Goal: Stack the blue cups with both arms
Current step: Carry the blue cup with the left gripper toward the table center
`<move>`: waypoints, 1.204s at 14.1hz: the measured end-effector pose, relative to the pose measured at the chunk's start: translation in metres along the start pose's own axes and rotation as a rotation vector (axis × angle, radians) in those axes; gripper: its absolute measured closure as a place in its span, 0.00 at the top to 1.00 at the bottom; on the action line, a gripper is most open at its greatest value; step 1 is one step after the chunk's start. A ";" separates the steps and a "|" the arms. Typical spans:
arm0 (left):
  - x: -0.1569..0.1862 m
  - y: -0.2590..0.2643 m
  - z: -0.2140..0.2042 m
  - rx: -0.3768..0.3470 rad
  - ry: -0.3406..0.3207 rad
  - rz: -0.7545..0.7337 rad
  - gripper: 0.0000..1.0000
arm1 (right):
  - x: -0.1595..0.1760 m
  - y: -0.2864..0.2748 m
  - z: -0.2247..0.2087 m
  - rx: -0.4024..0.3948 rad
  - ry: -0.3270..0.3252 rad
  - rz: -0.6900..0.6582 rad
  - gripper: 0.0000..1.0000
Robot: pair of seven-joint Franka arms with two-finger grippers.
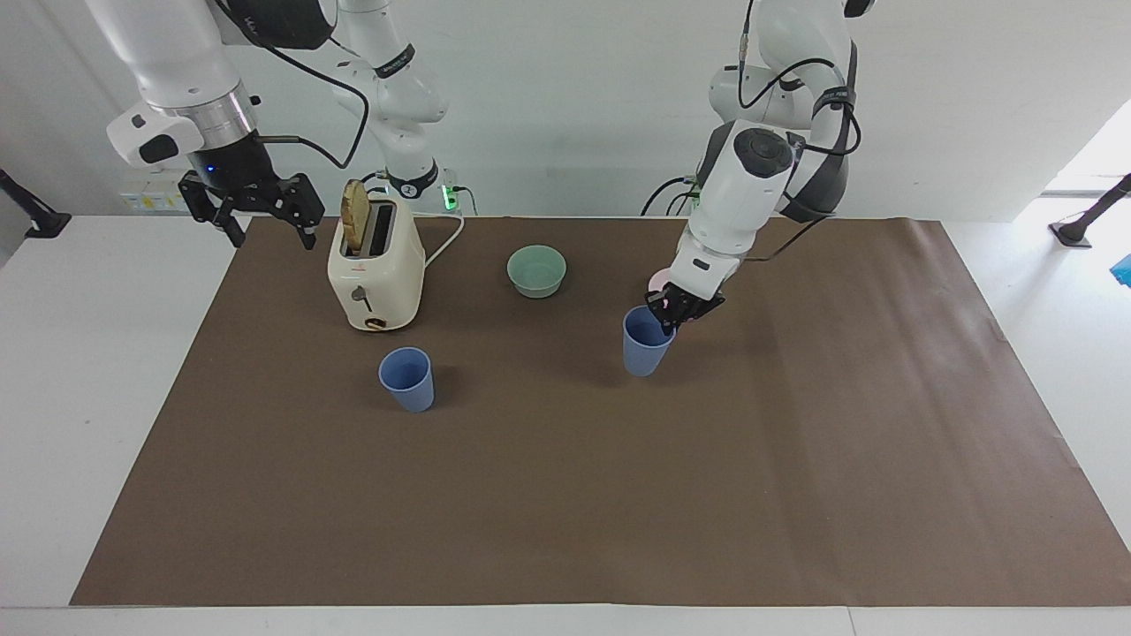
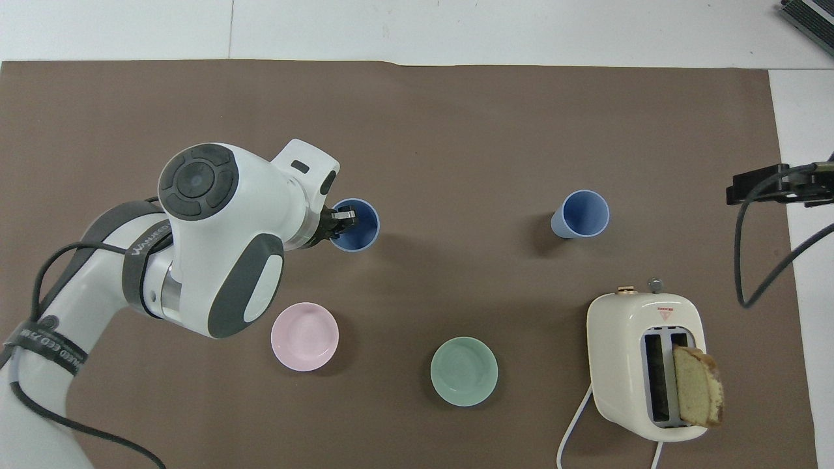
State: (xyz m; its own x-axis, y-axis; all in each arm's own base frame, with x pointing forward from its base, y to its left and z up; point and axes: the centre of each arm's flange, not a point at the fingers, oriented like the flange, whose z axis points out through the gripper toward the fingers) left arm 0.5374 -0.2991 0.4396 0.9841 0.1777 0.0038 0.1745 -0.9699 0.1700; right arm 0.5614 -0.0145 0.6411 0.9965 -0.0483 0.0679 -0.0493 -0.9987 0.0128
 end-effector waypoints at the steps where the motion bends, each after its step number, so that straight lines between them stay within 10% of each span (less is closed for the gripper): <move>1: -0.001 0.005 0.006 0.000 -0.002 0.002 0.05 | 0.000 0.000 0.000 0.000 0.000 0.000 1.00; 17: -0.016 0.033 0.059 0.013 -0.022 0.037 0.05 | 0.000 0.000 0.000 0.000 -0.001 0.000 1.00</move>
State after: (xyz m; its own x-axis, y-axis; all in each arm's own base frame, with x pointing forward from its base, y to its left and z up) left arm 0.5291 -0.3444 0.3867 0.9904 0.1379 -0.0123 0.1381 -0.9778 0.1578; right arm 0.5613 -0.0145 0.6408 0.9966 -0.0483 0.0672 -0.0492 -0.9987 0.0128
